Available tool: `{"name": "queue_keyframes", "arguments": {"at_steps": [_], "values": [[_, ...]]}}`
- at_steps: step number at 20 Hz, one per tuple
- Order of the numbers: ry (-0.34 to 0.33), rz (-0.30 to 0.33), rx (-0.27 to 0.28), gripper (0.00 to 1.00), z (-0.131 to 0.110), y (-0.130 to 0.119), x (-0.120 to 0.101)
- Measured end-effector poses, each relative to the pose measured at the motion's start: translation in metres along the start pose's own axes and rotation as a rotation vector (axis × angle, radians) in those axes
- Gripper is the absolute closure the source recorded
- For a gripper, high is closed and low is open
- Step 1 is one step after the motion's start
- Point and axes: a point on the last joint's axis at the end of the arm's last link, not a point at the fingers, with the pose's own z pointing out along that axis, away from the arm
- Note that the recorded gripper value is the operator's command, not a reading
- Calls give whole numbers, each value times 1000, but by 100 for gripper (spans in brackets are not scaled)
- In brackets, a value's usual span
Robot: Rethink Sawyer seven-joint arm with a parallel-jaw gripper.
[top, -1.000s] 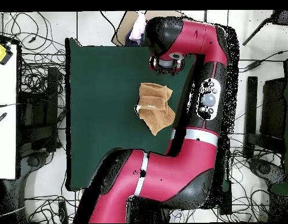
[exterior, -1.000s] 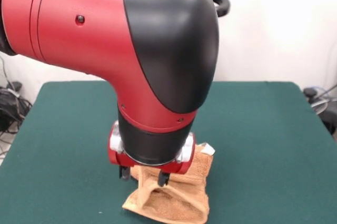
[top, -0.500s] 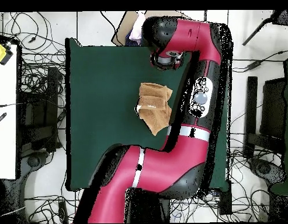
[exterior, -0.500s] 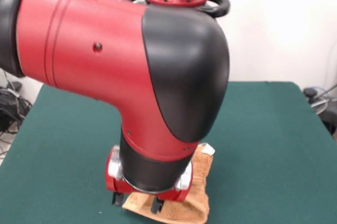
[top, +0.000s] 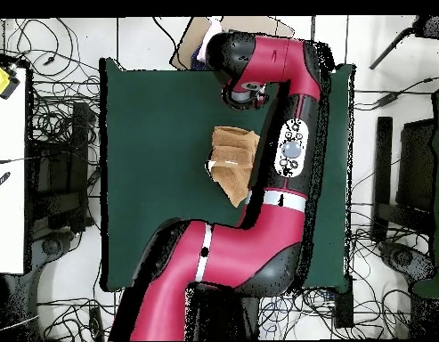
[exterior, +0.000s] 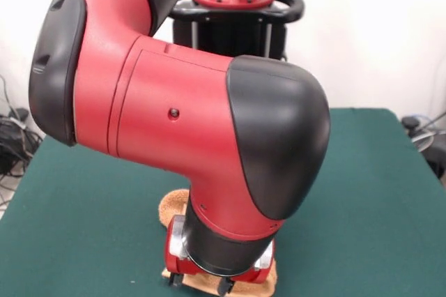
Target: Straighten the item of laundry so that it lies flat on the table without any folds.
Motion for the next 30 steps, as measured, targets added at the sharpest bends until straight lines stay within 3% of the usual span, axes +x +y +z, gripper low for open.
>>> {"name": "queue_keyframes", "arguments": {"at_steps": [30], "values": [[-29, -2, 2, 0, 9, 2, -9]]}}
